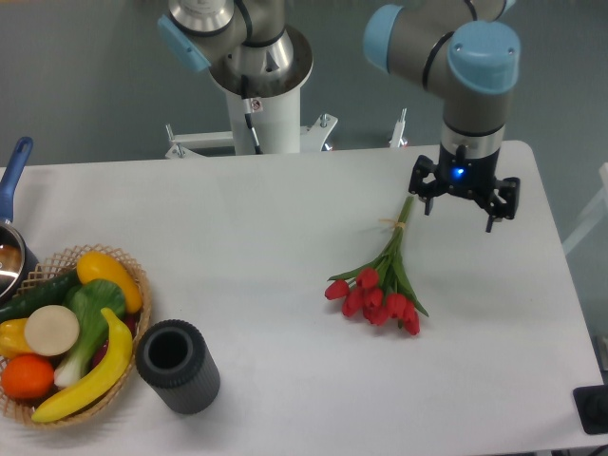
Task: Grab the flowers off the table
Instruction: 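Move the open gripper over the green stems of the red tulips, then lower the gripper and close it around the tulip stems, then lift the gripped tulip bouquet up off the table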
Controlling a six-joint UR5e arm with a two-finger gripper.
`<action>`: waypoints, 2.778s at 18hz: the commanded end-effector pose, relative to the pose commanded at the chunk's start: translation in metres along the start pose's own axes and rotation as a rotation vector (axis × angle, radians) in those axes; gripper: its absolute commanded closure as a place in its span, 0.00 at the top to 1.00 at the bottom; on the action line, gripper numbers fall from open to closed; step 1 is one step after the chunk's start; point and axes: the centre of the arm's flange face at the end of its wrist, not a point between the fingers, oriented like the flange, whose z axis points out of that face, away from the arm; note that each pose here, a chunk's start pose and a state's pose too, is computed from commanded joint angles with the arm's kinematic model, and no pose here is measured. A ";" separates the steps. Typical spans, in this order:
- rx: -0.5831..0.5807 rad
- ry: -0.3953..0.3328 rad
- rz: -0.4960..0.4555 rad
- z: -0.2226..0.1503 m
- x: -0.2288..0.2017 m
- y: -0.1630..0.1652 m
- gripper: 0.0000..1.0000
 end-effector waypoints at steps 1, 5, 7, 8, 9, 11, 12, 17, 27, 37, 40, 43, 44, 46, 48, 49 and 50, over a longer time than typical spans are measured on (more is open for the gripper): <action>-0.004 0.005 -0.002 0.002 0.001 0.001 1.00; -0.015 0.052 0.000 0.024 0.018 0.003 1.00; -0.022 0.069 0.003 0.040 0.030 0.007 1.00; -0.021 0.066 0.001 0.049 0.038 0.008 1.00; -0.020 0.059 0.004 0.056 0.048 0.010 1.00; -0.033 0.093 0.010 0.075 0.066 0.016 1.00; -0.039 0.116 0.010 0.084 0.076 0.018 1.00; -0.054 0.176 0.044 0.113 0.103 0.003 1.00; -0.049 0.185 0.008 0.154 0.091 -0.022 1.00; -0.060 0.160 -0.177 0.151 0.087 -0.040 0.00; -0.052 0.148 -0.184 0.145 0.083 -0.043 0.00; -0.089 0.104 -0.188 0.136 0.080 -0.039 0.00; -0.129 0.068 -0.191 0.129 0.076 -0.034 0.00; -0.130 0.030 -0.202 0.113 0.065 -0.031 0.00; -0.113 0.003 -0.208 0.096 0.053 -0.033 0.00; -0.106 -0.014 -0.208 0.087 0.047 -0.036 0.00; -0.095 -0.031 -0.204 0.073 0.043 -0.040 0.00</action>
